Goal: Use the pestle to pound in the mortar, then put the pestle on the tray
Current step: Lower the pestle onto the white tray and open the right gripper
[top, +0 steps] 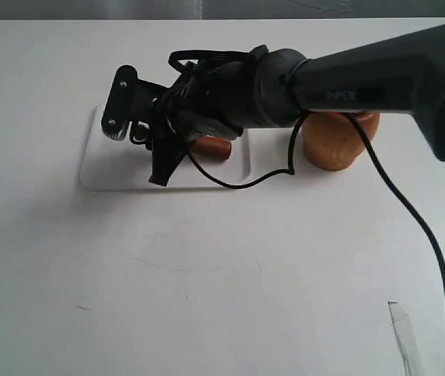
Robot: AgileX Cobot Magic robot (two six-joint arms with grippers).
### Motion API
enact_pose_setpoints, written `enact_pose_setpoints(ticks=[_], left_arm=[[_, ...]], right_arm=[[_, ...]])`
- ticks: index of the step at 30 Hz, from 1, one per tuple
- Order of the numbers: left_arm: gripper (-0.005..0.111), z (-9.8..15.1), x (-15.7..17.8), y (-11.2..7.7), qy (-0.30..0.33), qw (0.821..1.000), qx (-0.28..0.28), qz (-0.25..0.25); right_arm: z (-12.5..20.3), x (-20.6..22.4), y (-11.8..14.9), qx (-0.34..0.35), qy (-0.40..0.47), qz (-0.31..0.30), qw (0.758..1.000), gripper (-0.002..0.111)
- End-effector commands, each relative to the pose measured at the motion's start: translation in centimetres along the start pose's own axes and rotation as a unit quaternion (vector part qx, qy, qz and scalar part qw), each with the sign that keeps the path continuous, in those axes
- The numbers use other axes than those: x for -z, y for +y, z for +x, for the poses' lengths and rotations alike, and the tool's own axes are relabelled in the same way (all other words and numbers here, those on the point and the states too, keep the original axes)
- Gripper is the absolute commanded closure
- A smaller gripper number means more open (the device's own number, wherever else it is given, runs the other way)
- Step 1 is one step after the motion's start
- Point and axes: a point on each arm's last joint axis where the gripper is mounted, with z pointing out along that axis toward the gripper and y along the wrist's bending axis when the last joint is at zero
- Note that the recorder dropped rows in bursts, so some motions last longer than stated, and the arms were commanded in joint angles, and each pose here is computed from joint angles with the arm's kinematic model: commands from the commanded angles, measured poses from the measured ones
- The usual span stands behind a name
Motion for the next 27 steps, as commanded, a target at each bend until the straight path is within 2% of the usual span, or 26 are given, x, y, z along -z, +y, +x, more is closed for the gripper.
enact_pose_setpoints(ticks=[1, 3, 7, 13, 16, 19, 22, 27], left_arm=[[0.107, 0.0, 0.0, -0.1, -0.004, 1.000, 0.006, 0.004], [0.107, 0.0, 0.0, -0.1, -0.004, 1.000, 0.006, 0.004], [0.107, 0.0, 0.0, -0.1, -0.004, 1.000, 0.006, 0.004], [0.107, 0.0, 0.0, -0.1, -0.004, 1.000, 0.006, 0.004], [0.107, 0.0, 0.0, -0.1, -0.004, 1.000, 0.006, 0.004], [0.107, 0.0, 0.0, -0.1, -0.004, 1.000, 0.006, 0.004], [0.107, 0.0, 0.0, -0.1, -0.004, 1.000, 0.006, 0.004], [0.107, 0.0, 0.0, -0.1, -0.004, 1.000, 0.006, 0.004]], right_arm=[[-0.5, 0.5, -0.4, 0.002, -0.011, 0.006, 1.000, 0.033], [-0.6, 0.8, -0.6, -0.014, -0.010, 0.010, 1.000, 0.027], [-0.9, 2.1, -1.4, -0.029, -0.006, 0.026, 0.999, 0.031], [-1.7, 5.5, -3.1, -0.049, -0.005, 0.053, 0.997, 0.057], [-2.3, 7.6, -4.1, -0.079, -0.018, 0.069, 0.994, 0.077], [-3.0, 9.7, -4.9, -0.106, -0.041, 0.081, 0.990, 0.090], [-3.5, 11.8, -5.7, -0.129, -0.064, 0.092, 0.985, 0.099], [-4.0, 15.4, -6.6, -0.152, -0.095, 0.104, 0.978, 0.102]])
